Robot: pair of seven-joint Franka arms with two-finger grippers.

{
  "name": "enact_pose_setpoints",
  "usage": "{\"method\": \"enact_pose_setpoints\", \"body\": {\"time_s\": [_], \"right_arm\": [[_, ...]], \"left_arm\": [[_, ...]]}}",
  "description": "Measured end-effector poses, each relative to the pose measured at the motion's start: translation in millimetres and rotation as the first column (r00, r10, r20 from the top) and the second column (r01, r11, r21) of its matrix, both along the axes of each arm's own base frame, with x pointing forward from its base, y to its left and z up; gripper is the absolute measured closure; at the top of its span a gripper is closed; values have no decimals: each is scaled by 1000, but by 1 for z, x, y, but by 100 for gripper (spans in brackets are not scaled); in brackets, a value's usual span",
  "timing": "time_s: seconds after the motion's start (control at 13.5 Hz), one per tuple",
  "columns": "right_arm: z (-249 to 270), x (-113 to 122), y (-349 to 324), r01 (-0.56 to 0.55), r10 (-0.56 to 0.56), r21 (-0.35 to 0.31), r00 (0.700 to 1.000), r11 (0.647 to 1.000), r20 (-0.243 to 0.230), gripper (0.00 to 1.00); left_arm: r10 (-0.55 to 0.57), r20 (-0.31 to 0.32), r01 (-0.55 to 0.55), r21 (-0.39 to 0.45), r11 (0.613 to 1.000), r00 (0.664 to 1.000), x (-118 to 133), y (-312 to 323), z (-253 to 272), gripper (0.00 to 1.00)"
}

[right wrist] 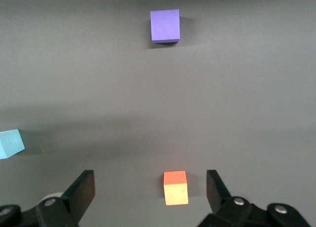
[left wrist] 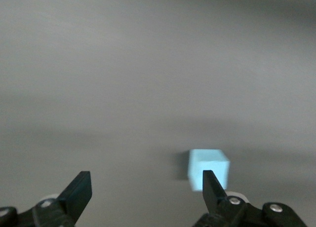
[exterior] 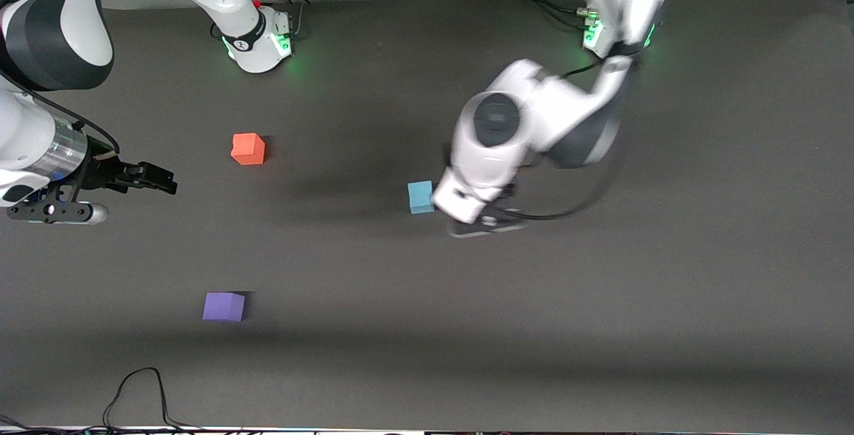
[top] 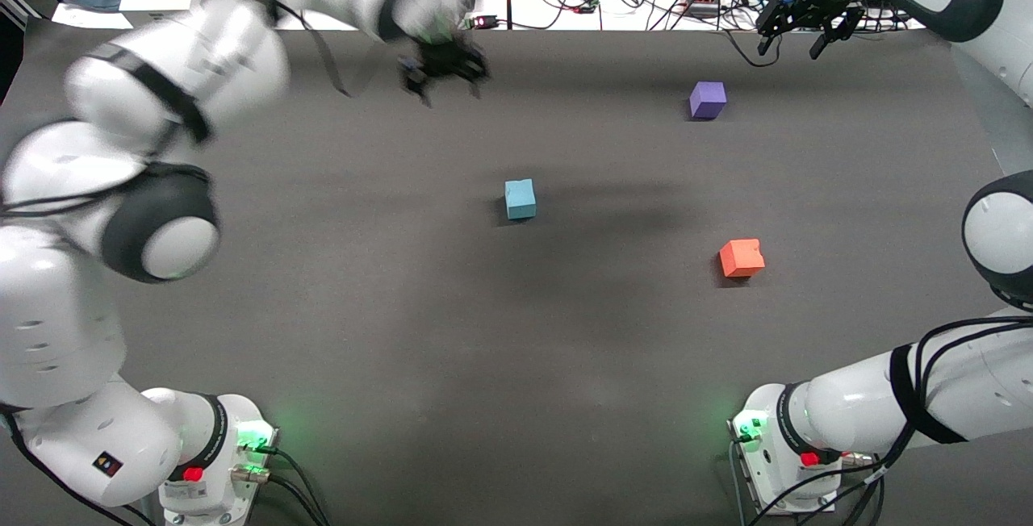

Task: Place blue block between orange and purple blocks
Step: 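Retract the left gripper while the right gripper reaches the blue cube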

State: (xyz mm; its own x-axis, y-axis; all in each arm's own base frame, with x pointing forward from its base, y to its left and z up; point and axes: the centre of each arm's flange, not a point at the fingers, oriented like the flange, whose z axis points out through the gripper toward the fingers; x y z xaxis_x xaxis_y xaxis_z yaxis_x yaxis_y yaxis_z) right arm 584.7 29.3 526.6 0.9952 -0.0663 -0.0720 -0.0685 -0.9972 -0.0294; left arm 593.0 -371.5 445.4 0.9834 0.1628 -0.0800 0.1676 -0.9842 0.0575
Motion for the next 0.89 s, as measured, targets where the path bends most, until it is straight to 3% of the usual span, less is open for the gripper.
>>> {"method": "enact_pose_setpoints", "body": {"time_s": [0.15,0.37,0.59,0.74,0.89], "right_arm": [[6,-2,36,-43,43,8,999,999,10,1],[19,-23,151,-76,75,21,997,997,33,2],[-3,-53,284,-120,116,78,992,990,52,2],[-47,-59,343,-176,170,90,983,980,72,3],[-98,-72,393,-215,211,81,976,973,56,4]], "left_arm": [[-25,-54,24,-10,1000,998,24,110,40,0],[-109,-127,106,-33,994,986,27,241,66,0],[-192,-136,188,-41,981,972,20,329,83,0],[-223,-118,221,-32,975,968,11,363,96,0],[-237,-99,236,-23,971,966,-1,382,111,0]]}}
